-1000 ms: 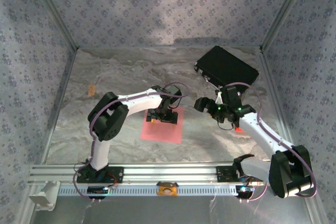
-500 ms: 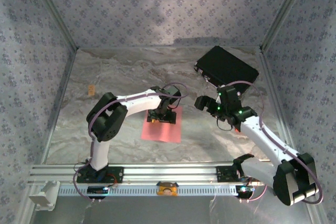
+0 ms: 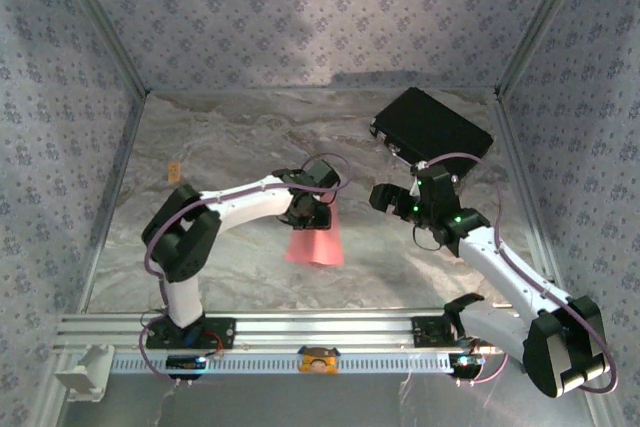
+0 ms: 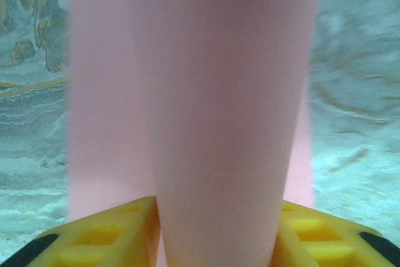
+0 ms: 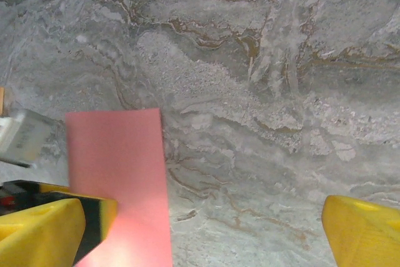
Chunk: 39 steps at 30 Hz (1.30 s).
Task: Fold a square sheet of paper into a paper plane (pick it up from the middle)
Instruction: First fold the square sheet of paper in half at the center of the table.
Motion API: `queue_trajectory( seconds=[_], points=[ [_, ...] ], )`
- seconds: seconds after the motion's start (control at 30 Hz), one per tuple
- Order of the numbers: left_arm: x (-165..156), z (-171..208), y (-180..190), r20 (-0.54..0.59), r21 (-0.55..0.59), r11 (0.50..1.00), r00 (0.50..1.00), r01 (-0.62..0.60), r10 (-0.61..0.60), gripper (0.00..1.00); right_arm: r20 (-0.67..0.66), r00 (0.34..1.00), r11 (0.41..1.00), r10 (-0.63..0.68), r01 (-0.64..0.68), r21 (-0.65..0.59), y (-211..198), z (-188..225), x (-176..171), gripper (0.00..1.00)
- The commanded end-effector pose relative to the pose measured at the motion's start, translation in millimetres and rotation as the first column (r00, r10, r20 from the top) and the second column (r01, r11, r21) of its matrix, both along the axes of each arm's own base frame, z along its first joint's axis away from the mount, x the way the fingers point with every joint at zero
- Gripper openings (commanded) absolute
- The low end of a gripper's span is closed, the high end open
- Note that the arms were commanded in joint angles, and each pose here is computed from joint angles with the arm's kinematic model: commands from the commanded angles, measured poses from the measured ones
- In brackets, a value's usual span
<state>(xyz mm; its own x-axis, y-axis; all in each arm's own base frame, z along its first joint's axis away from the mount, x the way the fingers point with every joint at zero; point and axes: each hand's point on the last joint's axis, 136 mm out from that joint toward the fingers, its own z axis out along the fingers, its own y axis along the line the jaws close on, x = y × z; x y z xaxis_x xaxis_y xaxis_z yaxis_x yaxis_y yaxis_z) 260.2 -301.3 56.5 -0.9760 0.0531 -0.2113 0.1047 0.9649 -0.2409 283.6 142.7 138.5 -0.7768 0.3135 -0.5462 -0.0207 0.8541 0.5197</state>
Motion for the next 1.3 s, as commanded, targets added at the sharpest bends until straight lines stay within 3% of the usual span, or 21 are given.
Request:
queue_trajectory(
  seconds=[0.0, 0.2, 0.33, 0.4, 0.63, 0.97, 1.27],
  points=[
    [11, 32, -14, 0.028, -0.200, 0.979, 0.999, -0.034, 0.041, 0.42, 0.042, 0.999, 0.998, -0.020, 0.022, -0.059, -11, 8, 5, 0.99],
    [16, 68, -31, 0.014, -0.475, 0.879, 0.999, -0.039, 0.052, 0.42, -0.099, 0.995, 0.995, -0.010, 0.019, 0.094, -18, 6, 5, 0.99],
    [18, 89, -45, -0.024, -0.673, 0.739, 1.000, -0.031, 0.020, 0.42, -0.128, 0.989, 0.979, -0.079, 0.101, 0.178, -30, 5, 12, 0.99],
    [19, 91, -48, -0.029, -0.705, 0.709, 1.000, -0.023, 0.004, 0.42, -0.097, 0.993, 0.974, -0.066, 0.085, 0.208, -27, 10, 14, 0.99],
    [13, 62, -58, -0.099, -0.704, 0.708, 0.995, -0.048, -0.031, 0.43, -0.057, 0.993, 0.967, -0.106, 0.116, 0.225, -28, 18, 13, 0.99],
    [3, 32, -65, -0.142, -0.667, 0.740, 0.990, -0.083, -0.017, 0.42, -0.056, 0.994, 0.945, 0.092, -0.069, 0.321, 2, 13, -8, 0.98],
    [0, 8, -61, -0.158, -0.627, 0.773, 0.987, -0.100, -0.001, 0.43, -0.056, 0.987, 0.936, 0.149, -0.122, 0.330, 11, 13, -16, 0.97]
  ],
)
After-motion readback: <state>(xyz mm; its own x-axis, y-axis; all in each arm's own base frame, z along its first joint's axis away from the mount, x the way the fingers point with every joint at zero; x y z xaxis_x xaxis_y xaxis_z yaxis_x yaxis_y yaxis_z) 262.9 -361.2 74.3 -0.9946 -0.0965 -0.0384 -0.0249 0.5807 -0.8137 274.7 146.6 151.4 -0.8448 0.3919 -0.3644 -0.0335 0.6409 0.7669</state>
